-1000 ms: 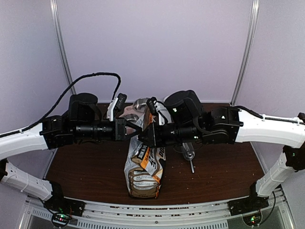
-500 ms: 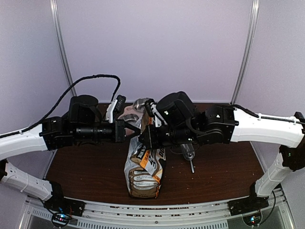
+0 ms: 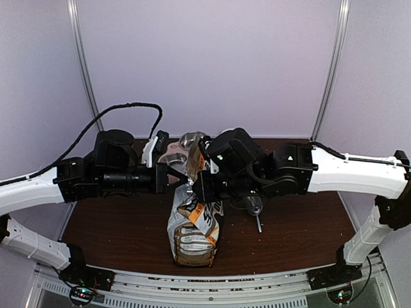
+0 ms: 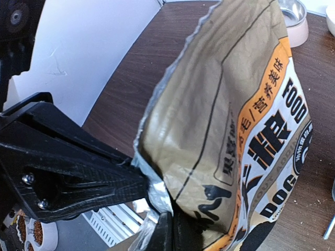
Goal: Serve the pet food
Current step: Open the seal of the pet food bag.
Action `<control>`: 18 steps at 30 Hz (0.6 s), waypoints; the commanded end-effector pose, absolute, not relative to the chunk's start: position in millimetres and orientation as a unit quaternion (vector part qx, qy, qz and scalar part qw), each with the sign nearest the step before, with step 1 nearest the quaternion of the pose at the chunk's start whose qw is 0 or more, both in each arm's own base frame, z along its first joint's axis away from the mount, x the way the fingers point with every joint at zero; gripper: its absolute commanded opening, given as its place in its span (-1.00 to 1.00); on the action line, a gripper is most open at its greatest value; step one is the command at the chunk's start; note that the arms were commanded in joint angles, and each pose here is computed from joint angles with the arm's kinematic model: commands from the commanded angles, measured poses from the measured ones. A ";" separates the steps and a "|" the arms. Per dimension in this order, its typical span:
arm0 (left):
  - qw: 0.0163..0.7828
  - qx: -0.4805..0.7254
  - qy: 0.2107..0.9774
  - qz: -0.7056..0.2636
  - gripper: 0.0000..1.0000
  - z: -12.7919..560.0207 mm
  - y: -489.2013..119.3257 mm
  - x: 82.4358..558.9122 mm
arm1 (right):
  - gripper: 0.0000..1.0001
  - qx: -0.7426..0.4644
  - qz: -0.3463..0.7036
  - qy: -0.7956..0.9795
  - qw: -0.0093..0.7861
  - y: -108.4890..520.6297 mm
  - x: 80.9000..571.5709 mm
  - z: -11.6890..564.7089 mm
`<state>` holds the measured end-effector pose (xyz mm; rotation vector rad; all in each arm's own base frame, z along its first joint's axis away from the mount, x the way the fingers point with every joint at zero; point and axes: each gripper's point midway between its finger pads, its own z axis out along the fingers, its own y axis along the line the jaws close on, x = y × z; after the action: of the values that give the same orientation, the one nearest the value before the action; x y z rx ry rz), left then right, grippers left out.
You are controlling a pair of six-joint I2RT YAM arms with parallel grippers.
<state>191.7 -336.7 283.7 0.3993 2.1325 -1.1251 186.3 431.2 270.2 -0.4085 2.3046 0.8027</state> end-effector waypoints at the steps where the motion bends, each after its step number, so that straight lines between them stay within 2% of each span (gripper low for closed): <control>1: 0.370 0.128 0.817 -0.424 -1.00 296.7 -322.0 199.3 | -1.00 -0.126 0.158 0.918 0.342 373.1 214.3 227.6; 18: 0.372 0.123 0.818 -0.421 -1.00 297.7 -318.3 200.0 | -1.00 -0.119 0.178 0.913 0.348 369.2 214.5 239.8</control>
<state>193.3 -329.8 276.7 0.3741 2.1646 -1.0814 192.9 419.8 262.1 -0.3737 2.3247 0.7342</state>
